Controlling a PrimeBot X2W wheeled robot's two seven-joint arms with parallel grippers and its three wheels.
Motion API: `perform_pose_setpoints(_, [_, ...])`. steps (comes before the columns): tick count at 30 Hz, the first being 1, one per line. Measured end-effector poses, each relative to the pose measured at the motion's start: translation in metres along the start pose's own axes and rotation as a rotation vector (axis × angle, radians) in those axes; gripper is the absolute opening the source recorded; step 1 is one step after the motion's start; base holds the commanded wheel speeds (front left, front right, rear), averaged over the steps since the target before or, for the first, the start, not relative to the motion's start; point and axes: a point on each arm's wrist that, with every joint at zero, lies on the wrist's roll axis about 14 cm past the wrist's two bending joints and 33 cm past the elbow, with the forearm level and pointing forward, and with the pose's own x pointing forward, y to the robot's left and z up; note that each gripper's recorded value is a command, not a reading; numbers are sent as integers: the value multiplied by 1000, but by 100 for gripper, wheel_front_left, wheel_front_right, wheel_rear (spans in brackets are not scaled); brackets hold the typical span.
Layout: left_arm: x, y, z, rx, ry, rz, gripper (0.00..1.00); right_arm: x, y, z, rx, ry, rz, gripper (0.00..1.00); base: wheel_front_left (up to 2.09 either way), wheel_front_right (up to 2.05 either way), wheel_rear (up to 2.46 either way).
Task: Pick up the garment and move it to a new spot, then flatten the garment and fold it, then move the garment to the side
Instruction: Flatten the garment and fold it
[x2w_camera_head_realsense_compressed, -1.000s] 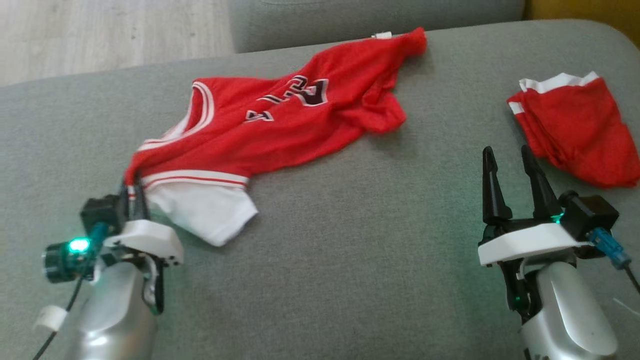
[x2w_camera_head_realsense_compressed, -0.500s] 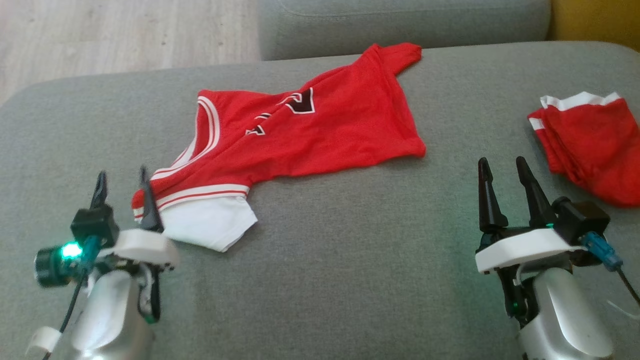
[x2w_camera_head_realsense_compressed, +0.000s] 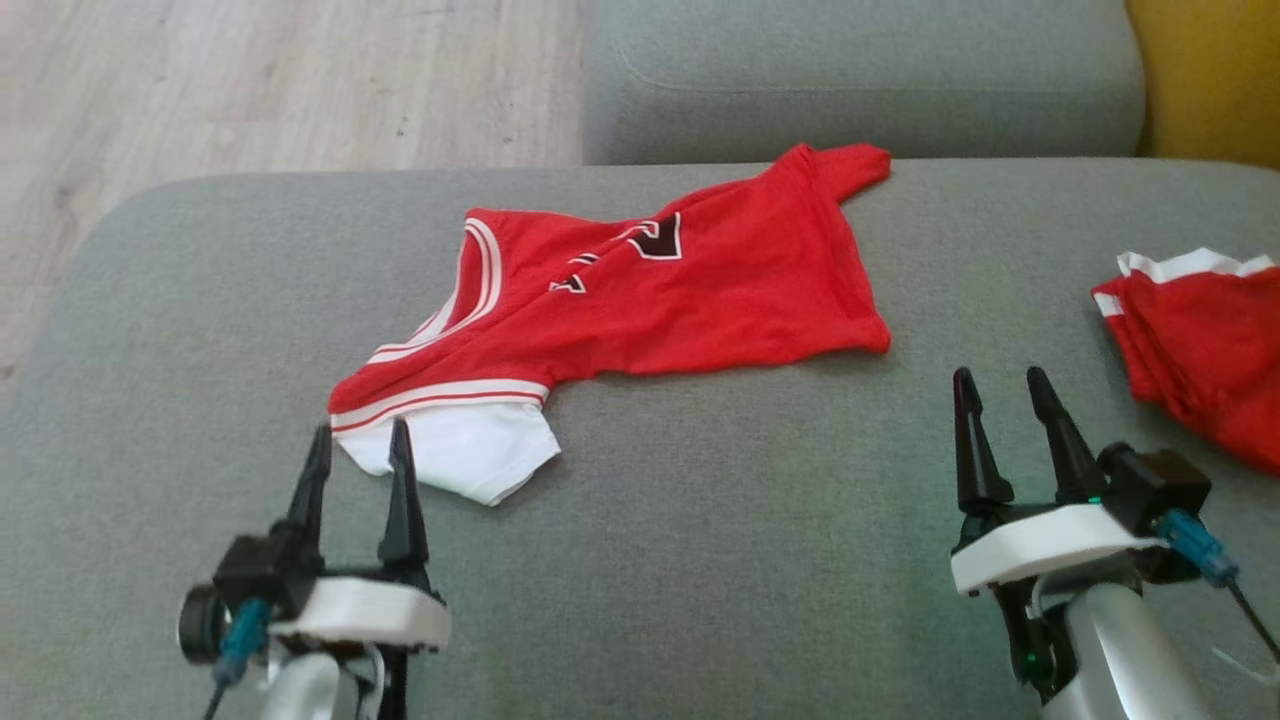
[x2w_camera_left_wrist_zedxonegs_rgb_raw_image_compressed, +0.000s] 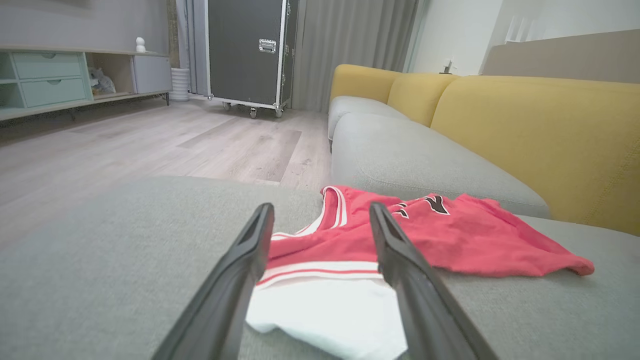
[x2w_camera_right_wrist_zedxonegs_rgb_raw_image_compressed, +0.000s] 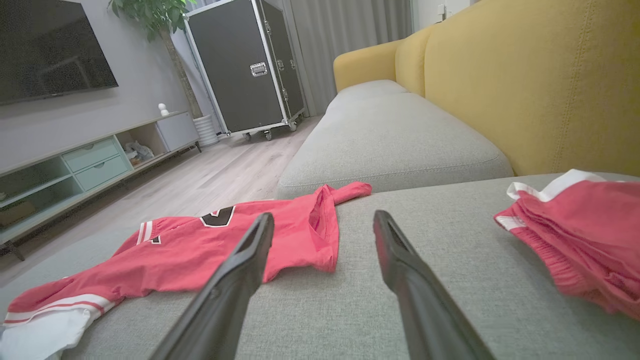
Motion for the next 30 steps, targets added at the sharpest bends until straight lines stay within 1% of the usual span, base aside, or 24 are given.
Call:
perform_pose_setpoints(4, [-12,1,-6,-14,14,10,100,2,7,-1,1,5,20,100,0,0,0])
perform_pose_setpoints(9, [-12,5,-8,-15,21,21,100,11,10,-7,-8,20,33,100,0,0,0])
perform_pose_setpoints(13, [-7,10,-9,-11,24,35,100,28,12,-20,-35,75,44,100,0,0,0])
perform_pose_setpoints(17, [-3,12,-10,-5,30,38,100,48,18,-27,-31,123,61,100,0,0,0])
perform_pose_setpoints(23, [-6,15,-21,-16,66,52,100,78,12,-56,4,276,25,100,0,0,0])
perform_pose_setpoints(26, [-6,17,-23,-11,74,58,100,83,5,-75,15,366,-12,100,0,0,0])
perform_pose_setpoints(30, [-4,20,-21,-11,71,65,100,84,-2,-96,47,446,-55,100,0,0,0])
